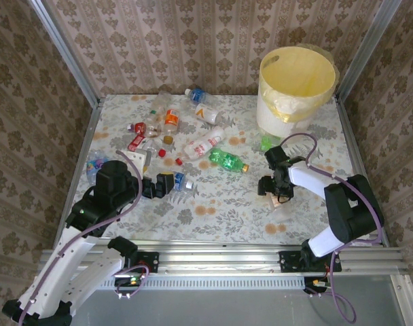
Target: Throw the plastic bottles in the bin
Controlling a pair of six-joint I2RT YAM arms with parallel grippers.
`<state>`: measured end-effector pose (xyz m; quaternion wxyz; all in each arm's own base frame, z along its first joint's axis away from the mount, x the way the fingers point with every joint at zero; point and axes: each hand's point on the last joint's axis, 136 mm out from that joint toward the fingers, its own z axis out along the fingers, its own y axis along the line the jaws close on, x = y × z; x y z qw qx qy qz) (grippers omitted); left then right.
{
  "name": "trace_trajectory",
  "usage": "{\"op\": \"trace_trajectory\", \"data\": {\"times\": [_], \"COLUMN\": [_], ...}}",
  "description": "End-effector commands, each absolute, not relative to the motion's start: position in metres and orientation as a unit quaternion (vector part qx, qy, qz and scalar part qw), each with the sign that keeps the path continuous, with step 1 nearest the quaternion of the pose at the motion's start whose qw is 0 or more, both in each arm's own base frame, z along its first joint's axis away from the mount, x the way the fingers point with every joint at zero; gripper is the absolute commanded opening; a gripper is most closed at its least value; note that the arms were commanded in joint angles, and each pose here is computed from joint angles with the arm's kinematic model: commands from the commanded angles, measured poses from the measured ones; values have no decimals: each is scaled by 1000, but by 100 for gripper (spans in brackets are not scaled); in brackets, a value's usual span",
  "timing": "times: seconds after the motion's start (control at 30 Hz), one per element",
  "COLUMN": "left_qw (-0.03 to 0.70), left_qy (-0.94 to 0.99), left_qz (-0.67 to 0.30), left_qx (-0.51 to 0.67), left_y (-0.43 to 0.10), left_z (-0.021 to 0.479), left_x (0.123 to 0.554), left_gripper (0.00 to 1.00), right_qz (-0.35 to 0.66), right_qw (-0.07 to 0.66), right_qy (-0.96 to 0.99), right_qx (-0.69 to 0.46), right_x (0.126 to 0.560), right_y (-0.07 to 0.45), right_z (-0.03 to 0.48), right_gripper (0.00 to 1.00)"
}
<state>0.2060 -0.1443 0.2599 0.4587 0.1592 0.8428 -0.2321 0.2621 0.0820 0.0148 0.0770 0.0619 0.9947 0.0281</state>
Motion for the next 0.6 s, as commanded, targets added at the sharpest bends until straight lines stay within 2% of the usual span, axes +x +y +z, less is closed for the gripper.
{"op": "trace_trajectory", "data": {"times": [0.0, 0.17, 0.57], "left_qw": [463, 464, 476], "left_qy": [838, 838, 834], "left_qz": [-243, -240, -232], "left_qx": [157, 158, 154], "left_y": [-145, -143, -138], "left_z": [268, 267, 268], "left_x": [201, 199, 200], "left_gripper": [100, 100, 100], "right_qz": [53, 66, 111], "right_qw": [68, 67, 161], "right_qy": [994, 993, 978], "right_qx": [72, 69, 71], "right_x": [266, 269, 284], "right_y": [92, 98, 106], "right_z": [11, 12, 69], "right_gripper": [68, 52, 42]}}
